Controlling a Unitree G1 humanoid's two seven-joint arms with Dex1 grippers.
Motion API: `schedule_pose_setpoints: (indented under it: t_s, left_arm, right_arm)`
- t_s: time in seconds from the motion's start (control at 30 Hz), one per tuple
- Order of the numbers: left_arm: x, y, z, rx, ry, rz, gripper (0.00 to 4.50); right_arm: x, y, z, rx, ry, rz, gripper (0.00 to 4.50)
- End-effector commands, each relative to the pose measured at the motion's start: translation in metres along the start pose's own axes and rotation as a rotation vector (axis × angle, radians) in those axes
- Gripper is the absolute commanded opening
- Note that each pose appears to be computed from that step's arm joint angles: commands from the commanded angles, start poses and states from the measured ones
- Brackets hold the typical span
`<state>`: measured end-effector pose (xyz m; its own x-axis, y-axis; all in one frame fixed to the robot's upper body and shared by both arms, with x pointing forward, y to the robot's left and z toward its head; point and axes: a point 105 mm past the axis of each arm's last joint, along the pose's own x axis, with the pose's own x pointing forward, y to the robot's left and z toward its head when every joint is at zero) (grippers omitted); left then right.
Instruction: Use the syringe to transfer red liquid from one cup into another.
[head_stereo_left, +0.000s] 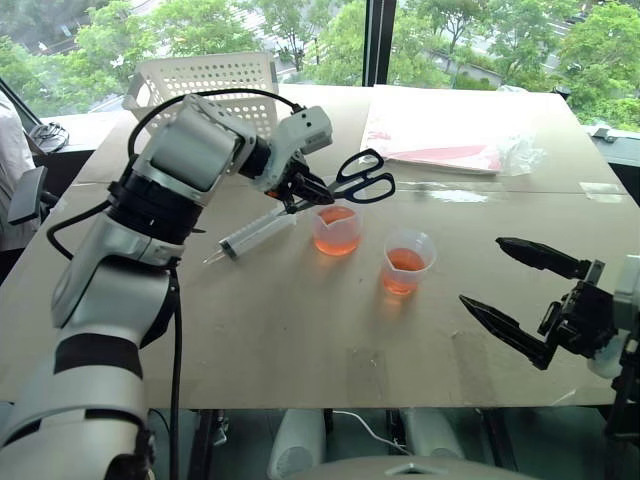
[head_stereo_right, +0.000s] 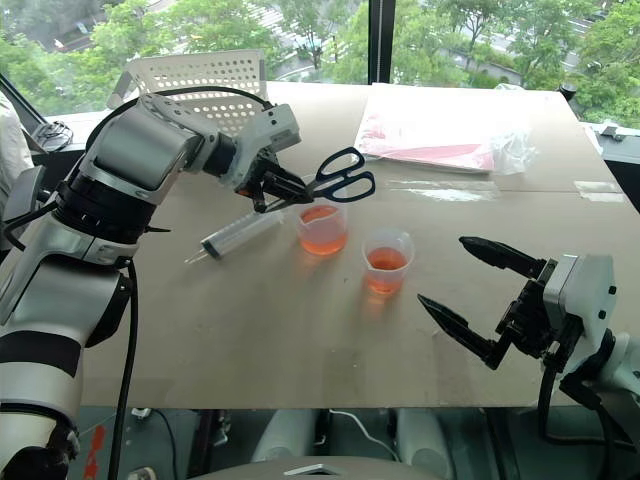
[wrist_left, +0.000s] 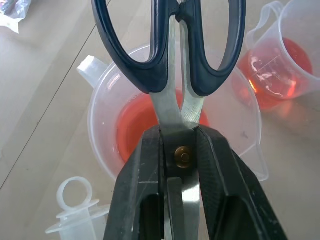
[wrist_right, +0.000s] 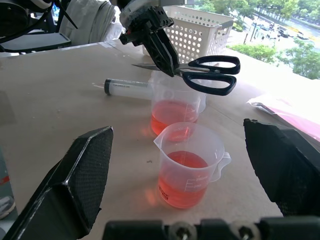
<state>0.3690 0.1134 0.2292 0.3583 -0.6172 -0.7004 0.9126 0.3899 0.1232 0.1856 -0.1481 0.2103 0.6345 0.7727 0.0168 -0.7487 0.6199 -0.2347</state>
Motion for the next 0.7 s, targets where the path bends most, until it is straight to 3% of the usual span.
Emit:
schedule_pose_setpoints:
  t_s: [0.03, 0.23, 0.5, 0.6, 0.7]
  left_arm:
    - [-0.007, 0.001, 0.008, 0.024, -0.028, 0.010, 0.36]
    - [-0.014, 0.001, 0.014, 0.013, -0.071, 0.007, 0.36]
    - [-0.075, -0.005, 0.043, -0.145, -0.364, -0.053, 0.36]
    - [-0.104, 0.009, 0.042, -0.262, -0.486, 0.013, 0.36]
    - [-0.133, 0.036, 0.010, -0.375, -0.577, 0.190, 0.36]
  right_arm:
    - [-0.001, 0.003, 0.012, -0.048, -0.037, -0.001, 4.50]
    - [-0.002, 0.003, 0.012, -0.046, -0.035, -0.001, 4.50]
    - [0.000, 0.001, 0.012, -0.047, -0.043, 0.012, 4.50]
    - [0.002, -0.001, 0.013, -0.048, -0.051, 0.027, 4.50]
    - [0.005, -0.002, 0.014, -0.044, -0.066, 0.066, 4.50]
